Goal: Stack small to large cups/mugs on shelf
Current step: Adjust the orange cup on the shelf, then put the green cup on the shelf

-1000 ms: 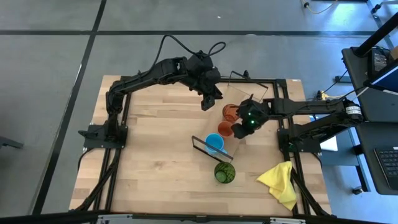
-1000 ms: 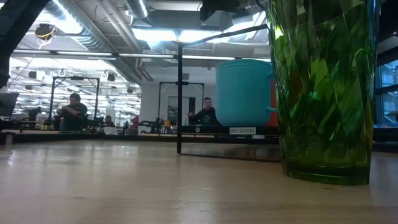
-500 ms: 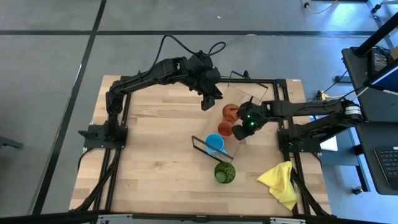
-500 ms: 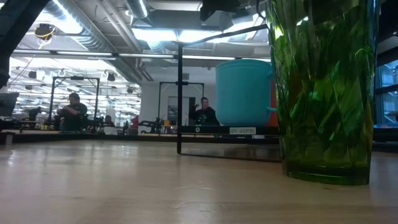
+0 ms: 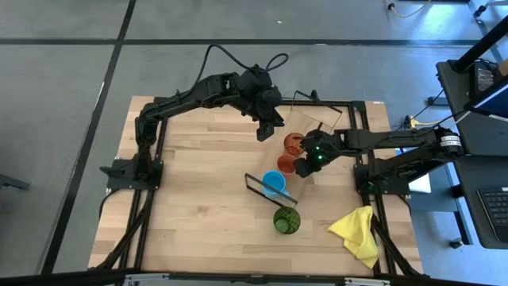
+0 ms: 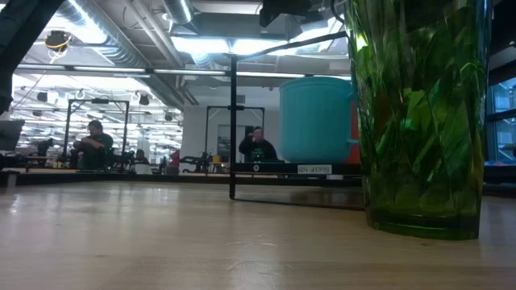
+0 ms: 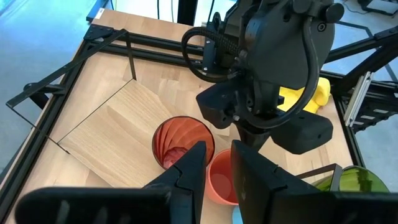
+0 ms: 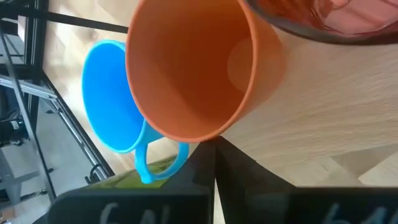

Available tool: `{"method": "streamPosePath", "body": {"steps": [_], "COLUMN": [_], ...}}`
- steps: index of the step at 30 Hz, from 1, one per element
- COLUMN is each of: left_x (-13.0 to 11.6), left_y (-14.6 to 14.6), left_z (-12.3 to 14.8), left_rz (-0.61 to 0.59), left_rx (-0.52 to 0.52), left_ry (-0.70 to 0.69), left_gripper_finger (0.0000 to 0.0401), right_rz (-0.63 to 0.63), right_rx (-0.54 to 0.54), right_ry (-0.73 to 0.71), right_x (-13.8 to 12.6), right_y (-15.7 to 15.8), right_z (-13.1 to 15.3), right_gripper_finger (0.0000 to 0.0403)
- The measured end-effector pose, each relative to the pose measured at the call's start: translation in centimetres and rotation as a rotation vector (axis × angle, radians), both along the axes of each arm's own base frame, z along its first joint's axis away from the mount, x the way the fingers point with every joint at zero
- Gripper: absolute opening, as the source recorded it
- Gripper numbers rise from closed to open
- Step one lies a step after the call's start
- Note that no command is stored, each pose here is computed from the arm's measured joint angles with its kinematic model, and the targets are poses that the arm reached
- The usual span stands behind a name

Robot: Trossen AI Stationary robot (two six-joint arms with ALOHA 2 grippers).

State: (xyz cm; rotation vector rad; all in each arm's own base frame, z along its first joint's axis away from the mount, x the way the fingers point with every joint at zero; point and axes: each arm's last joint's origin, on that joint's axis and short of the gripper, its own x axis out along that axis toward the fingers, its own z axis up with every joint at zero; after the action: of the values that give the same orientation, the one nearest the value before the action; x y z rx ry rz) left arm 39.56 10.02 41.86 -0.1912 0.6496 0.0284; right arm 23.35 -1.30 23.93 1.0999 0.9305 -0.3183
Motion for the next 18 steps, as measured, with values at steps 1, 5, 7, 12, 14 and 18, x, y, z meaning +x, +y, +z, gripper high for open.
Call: {"method": "streamPosePath", "body": {"steps": [1,5,7,12,14,18], "left_x": [0.0,0.0,0.0,0.0,0.0,0.0], "left_y": [0.0,0.0,0.0,0.0,0.0,0.0], "left_z": [0.0,0.0,0.0,0.0,0.0,0.0], "left_rz": [0.0,0.0,-0.007,-0.02,-0.021,-0.023], "left_rx": [0.0,0.001,0.01,0.027,0.027,0.03], "left_ry": [0.0,0.0,0.0,-0.001,-0.005,-0.007], "left_gripper_finger": [0.0069,0.0069,0.0069,0.0069,0.0069,0.0069], "right_rz": [0.001,0.019,0.057,0.134,0.155,0.225], "right_rx": [0.0,0.023,0.048,0.01,-0.007,0.028], "right_ry": [0.0,-0.004,-0.026,-0.168,-0.22,-0.21], "right_x": [0.0,0.0,0.0,0.4,0.3,-1.0], "right_y": [0.0,0.1,0.2,0.6,0.6,1.1], "right_z": [0.0,0.0,0.3,3.4,5.0,7.9], "right_gripper_finger": [0.0009,0.001,0.001,0.001,0.001,0.001]}}
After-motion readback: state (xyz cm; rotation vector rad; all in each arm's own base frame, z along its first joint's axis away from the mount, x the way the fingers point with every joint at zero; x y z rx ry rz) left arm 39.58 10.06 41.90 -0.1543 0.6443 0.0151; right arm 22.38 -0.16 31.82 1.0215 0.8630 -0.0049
